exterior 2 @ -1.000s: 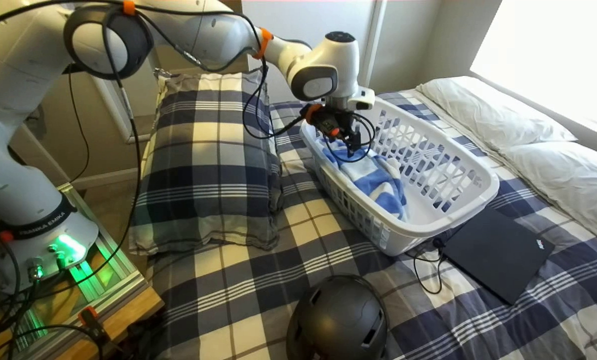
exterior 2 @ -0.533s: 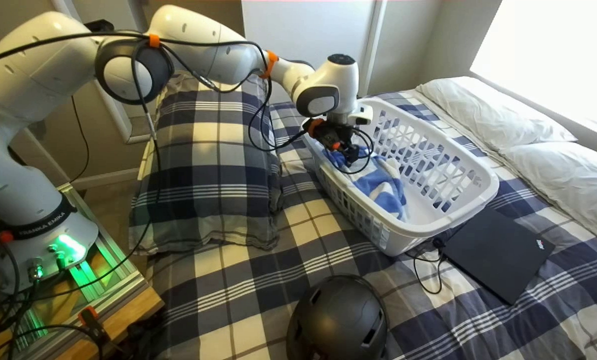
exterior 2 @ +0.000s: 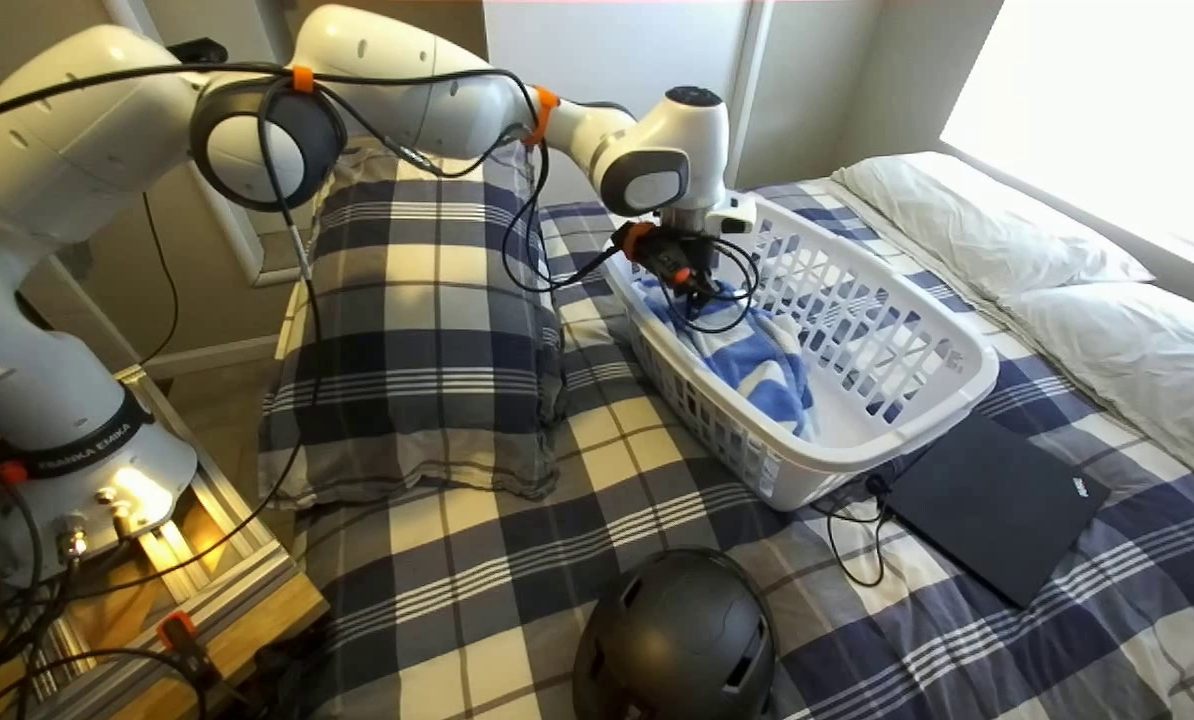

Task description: Put the towel on the pillow

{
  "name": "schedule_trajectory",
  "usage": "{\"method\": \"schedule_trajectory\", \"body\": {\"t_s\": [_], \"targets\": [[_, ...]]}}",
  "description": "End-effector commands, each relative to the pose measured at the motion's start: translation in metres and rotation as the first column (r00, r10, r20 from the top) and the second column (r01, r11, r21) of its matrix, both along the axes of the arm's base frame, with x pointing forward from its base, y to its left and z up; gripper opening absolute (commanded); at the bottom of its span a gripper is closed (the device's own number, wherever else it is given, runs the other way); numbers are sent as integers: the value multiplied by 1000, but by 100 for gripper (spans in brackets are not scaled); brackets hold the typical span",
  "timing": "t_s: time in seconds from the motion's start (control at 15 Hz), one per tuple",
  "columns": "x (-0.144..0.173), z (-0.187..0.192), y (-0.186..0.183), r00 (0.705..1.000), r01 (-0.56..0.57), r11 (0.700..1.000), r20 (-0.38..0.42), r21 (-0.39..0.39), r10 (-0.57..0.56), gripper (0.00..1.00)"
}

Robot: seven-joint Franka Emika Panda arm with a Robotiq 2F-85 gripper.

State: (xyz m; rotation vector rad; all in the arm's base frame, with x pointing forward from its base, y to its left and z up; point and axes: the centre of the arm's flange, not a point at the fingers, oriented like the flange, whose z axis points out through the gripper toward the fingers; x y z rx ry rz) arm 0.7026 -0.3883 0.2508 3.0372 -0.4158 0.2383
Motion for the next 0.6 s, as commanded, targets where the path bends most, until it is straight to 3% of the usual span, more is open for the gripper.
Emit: {"method": "schedule_trajectory", "body": {"t_s": [0.0, 0.27, 0.53], "targets": [[-22, 48, 9, 999, -27, 999, 27, 40, 25, 0], [-37, 127, 30, 985, -123, 992, 120, -35, 127, 5], [-52, 200, 65, 929, -324, 945, 173, -40, 326, 5]]}}
